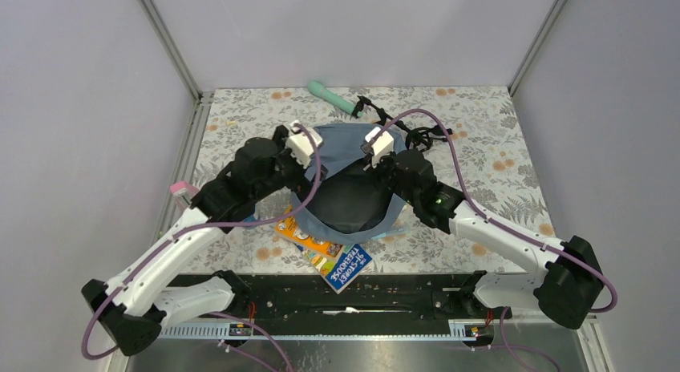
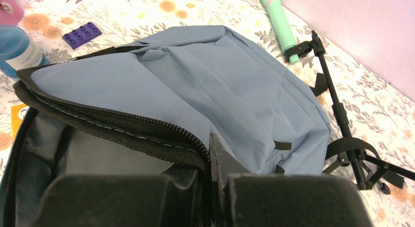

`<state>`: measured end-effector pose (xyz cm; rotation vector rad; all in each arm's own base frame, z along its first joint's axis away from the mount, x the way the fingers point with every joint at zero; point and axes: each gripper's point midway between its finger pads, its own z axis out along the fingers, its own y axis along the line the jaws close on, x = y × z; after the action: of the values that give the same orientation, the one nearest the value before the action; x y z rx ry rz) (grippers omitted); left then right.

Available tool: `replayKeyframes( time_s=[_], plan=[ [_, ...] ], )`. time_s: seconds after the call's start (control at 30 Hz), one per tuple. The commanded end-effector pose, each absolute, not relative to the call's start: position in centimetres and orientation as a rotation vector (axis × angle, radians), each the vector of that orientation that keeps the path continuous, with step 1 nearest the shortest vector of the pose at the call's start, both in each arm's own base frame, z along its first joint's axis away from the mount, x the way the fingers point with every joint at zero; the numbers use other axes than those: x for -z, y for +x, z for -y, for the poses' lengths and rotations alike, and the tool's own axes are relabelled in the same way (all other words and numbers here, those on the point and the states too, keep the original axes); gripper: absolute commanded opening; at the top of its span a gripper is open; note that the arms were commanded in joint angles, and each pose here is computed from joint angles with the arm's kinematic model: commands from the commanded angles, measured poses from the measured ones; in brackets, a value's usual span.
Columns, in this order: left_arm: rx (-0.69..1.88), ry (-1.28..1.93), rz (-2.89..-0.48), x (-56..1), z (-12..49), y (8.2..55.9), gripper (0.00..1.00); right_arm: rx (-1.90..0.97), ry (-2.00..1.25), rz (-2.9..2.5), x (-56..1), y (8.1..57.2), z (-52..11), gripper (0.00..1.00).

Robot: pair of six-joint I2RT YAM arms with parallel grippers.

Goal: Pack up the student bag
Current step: Unzip the student bag at the center of the board.

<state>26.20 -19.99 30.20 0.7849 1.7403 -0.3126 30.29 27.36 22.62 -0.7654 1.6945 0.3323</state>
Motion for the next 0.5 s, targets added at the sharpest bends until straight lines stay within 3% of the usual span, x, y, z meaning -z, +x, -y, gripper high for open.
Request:
replayKeyframes(
  time_s=[0.0,0.37,0.47],
  plan=[
    [0.354,1.036,-1.698,-28.2,22.3,25.7,0.99,-0.497,-0.711,-1.518,-28.8,30.4,-29.3,0.0],
    [0.518,1.052,-1.654,-28.6,24.6,24.6,0.99,-0.508,-0.694,-1.53,-28.5,30.8,-28.9,0.0],
    [0.441,1.012,-1.694,-27.8,24.1,26.1,0.99,-0.553,-0.698,-1.512,-28.8,30.5,-29.5,0.0]
  ],
)
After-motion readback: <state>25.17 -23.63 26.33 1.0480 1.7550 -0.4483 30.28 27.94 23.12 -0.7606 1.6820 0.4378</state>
